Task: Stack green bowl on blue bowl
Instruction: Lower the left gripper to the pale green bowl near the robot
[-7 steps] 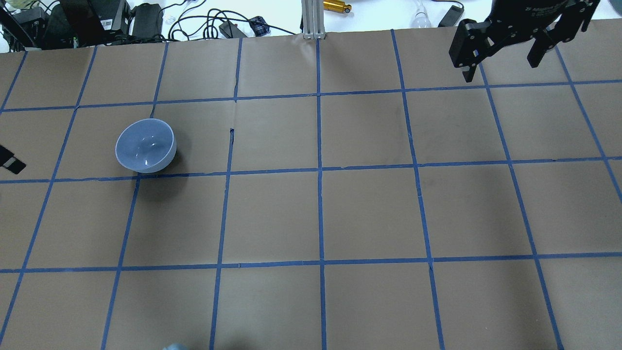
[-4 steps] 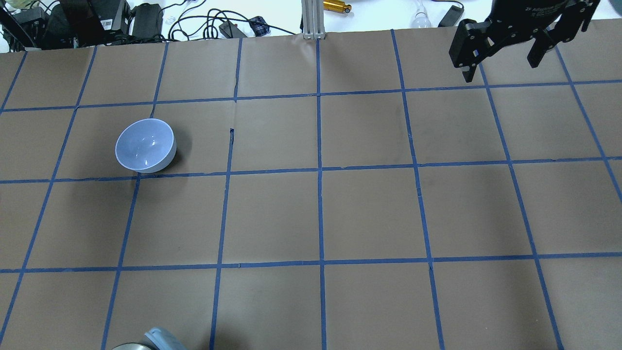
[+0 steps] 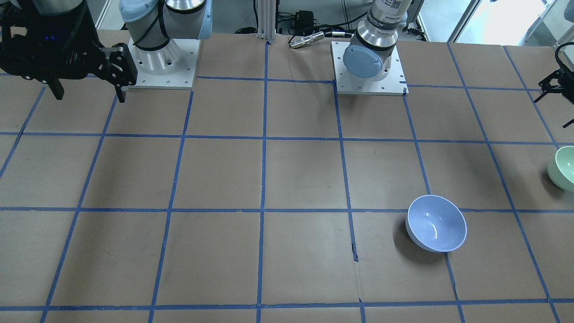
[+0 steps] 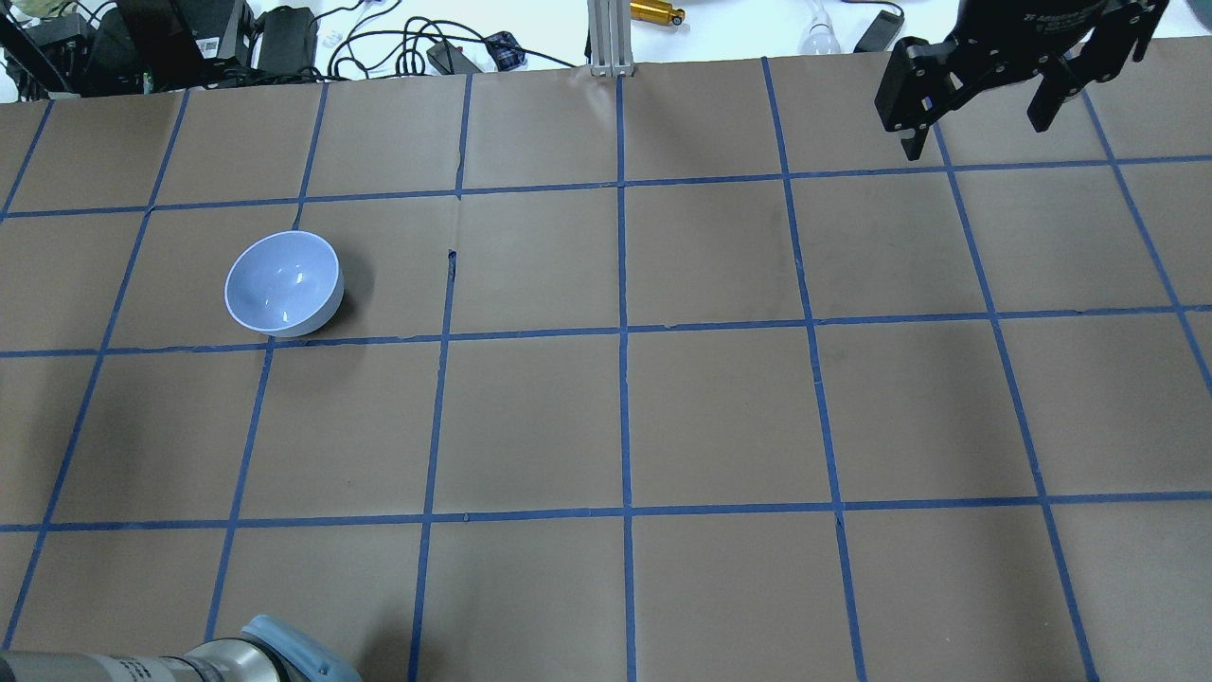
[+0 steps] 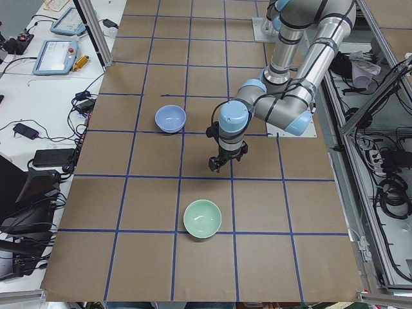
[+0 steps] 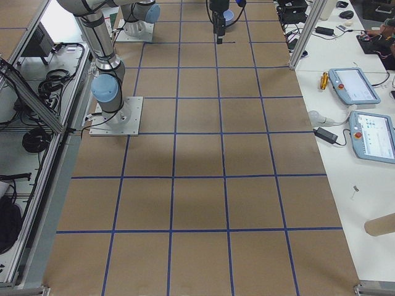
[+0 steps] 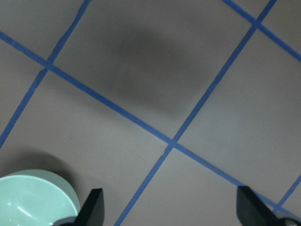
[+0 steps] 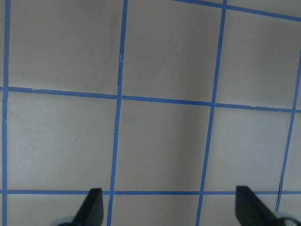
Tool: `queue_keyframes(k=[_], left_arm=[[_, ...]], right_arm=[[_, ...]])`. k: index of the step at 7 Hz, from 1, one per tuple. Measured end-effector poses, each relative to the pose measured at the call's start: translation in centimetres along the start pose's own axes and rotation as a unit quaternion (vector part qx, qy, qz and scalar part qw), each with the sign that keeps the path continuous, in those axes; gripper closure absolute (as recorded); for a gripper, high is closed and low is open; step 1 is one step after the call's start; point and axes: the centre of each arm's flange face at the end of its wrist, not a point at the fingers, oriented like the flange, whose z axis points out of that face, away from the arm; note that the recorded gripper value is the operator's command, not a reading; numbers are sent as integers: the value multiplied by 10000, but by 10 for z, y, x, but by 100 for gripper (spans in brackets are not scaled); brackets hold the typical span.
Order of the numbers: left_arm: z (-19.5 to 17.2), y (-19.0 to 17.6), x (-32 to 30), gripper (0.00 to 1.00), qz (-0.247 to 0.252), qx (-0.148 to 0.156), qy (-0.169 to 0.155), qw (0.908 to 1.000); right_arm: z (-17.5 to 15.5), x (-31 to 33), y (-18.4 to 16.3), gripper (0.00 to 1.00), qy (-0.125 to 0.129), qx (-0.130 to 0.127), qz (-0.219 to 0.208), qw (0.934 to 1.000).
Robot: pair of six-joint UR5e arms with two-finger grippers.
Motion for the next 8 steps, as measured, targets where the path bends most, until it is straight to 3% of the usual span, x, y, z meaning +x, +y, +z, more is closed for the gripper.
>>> queue_keyframes(k=[3, 5, 8], left_arm=[[42, 59, -26, 0, 742, -111, -217, 9969], [63, 86, -61, 0, 1153, 38, -393, 9925], [113, 108, -89, 0, 1704, 195, -344, 9846]], right_arm=[[0, 0, 0, 0, 0, 0, 0, 10000], [0, 0, 0, 0, 0, 0, 0, 10000], [0, 0, 0, 0, 0, 0, 0, 10000]])
